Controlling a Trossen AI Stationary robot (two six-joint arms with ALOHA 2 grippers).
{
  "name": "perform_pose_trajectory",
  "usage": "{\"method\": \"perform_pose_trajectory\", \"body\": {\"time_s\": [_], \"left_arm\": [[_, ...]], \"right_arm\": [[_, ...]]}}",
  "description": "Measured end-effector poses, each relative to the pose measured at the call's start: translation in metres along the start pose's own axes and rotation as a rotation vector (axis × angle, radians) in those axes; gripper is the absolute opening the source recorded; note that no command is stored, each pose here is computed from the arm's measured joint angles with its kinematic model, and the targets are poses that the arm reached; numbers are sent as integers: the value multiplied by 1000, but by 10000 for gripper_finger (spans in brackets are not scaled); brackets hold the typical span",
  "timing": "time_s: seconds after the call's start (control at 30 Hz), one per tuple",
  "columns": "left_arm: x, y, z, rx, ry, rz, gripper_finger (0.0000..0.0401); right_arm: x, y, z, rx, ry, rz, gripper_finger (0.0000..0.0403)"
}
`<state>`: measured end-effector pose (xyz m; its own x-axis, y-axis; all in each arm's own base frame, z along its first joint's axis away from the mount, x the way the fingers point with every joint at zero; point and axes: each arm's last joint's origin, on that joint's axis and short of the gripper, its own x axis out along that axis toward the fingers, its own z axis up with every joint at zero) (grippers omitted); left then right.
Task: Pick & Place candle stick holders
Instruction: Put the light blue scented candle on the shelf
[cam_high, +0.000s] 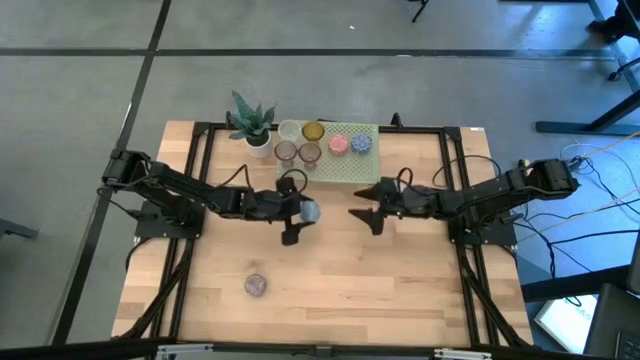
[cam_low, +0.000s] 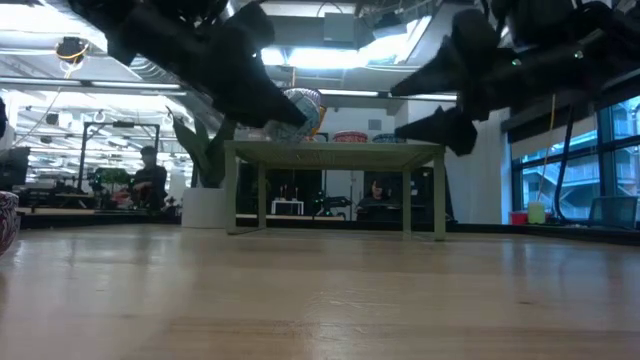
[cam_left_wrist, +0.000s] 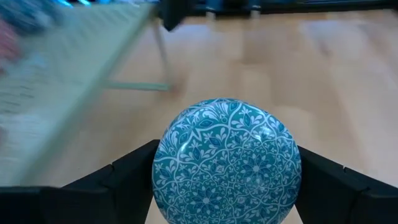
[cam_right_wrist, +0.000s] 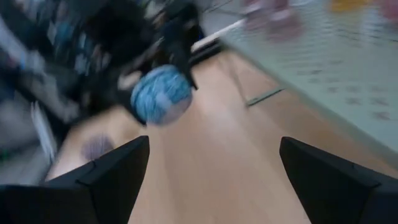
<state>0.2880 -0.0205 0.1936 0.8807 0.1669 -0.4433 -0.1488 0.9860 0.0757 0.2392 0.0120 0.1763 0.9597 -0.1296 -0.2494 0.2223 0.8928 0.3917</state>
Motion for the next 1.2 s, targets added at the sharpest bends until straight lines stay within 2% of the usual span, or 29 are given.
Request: {"method": "perform_pose_trajectory", "body": {"time_s": [0.13, 0.3, 0.5, 0.63, 0.73, 0.9, 1.03, 1.2], "left_arm": [[0, 2, 6, 41, -61, 89, 303], [10, -2, 23, 72, -94, 135, 303], [31, -21, 25, 106, -39, 118, 303], [39, -31, 29, 83, -15, 184, 303], [44, -38, 31, 110, 21, 225, 303], [54, -42, 40, 116, 33, 249, 303], [63, -46, 43, 117, 34, 251, 303], [72, -47, 45, 132, 38, 269, 303]], "right_arm": [[0, 0, 5, 211, -75, -42, 365], [9, 3, 7, 235, -83, -30, 356], [24, 14, 14, 248, -39, 51, 275], [24, 14, 14, 304, -15, 80, 223], [24, 15, 12, 333, 21, 115, 205], [24, 16, 10, 340, 72, 143, 209], [24, 12, 2, 330, 145, 90, 229], [23, 13, 2, 332, 149, 120, 257]]}}
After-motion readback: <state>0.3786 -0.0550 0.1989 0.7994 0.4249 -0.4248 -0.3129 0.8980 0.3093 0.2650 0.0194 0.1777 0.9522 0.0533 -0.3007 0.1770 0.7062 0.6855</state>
